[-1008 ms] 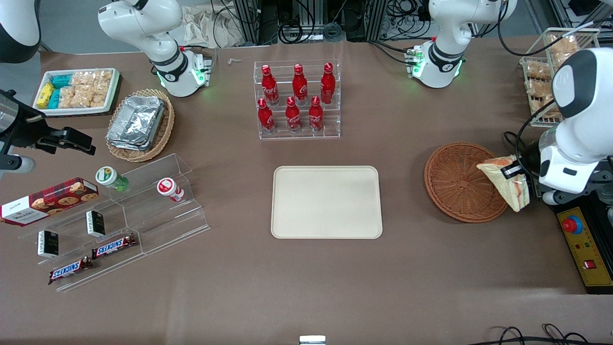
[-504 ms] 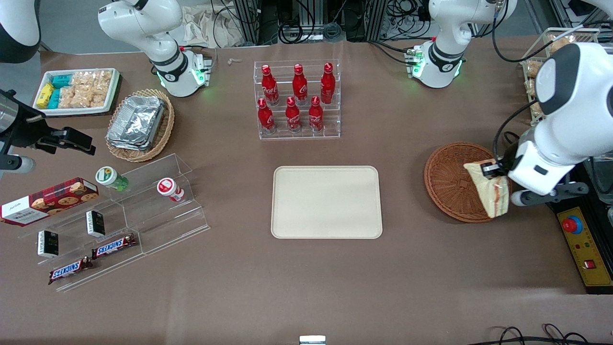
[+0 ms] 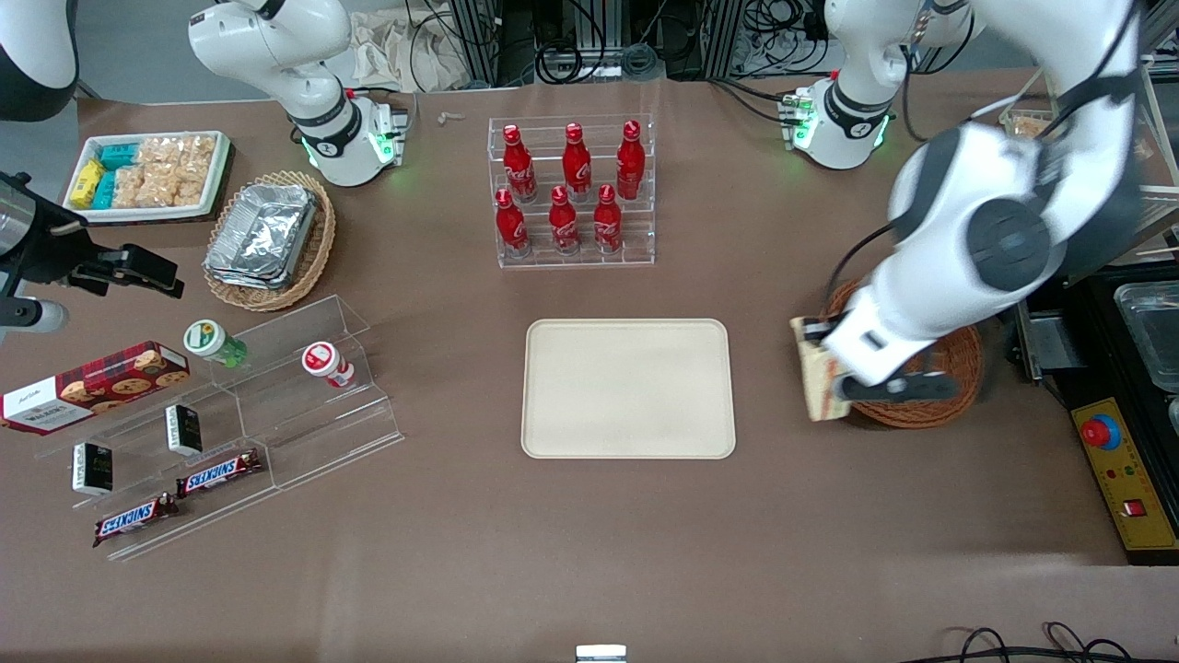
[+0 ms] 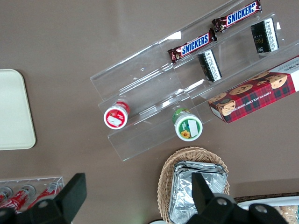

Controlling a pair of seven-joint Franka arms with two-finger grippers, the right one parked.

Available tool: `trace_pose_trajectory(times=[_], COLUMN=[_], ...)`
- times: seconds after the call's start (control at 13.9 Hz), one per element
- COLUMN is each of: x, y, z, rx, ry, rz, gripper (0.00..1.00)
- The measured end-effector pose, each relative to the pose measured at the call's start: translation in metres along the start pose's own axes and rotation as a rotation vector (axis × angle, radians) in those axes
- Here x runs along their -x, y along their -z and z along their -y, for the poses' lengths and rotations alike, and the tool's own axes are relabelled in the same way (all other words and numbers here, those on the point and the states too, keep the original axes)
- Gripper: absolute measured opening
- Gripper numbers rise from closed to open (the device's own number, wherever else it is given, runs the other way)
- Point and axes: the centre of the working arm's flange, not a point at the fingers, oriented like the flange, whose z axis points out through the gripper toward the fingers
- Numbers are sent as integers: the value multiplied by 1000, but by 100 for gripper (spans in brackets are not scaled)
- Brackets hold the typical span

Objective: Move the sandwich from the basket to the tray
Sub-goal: 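Carry the sandwich to the cream tray and lower it onto it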

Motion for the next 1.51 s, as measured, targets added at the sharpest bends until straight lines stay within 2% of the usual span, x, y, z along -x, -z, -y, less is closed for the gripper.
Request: trace_pose_trajectory(times=[0.22, 0.5, 0.72, 1.01, 1.08, 1.3, 1.51], x=[-9, -13, -18, -19, -20, -21, -26], y=[-68, -142, -192, -226, -228, -227, -208], z=[-48, -81, -90, -94, -94, -92, -91], rx=[-3, -12, -2, 7, 1, -25, -19], ry=[-30, -40, -47, -49, -53, -63, -50], rz=[42, 94, 101, 96, 93, 76, 42], gripper=[19, 19, 19, 21, 28, 59, 87])
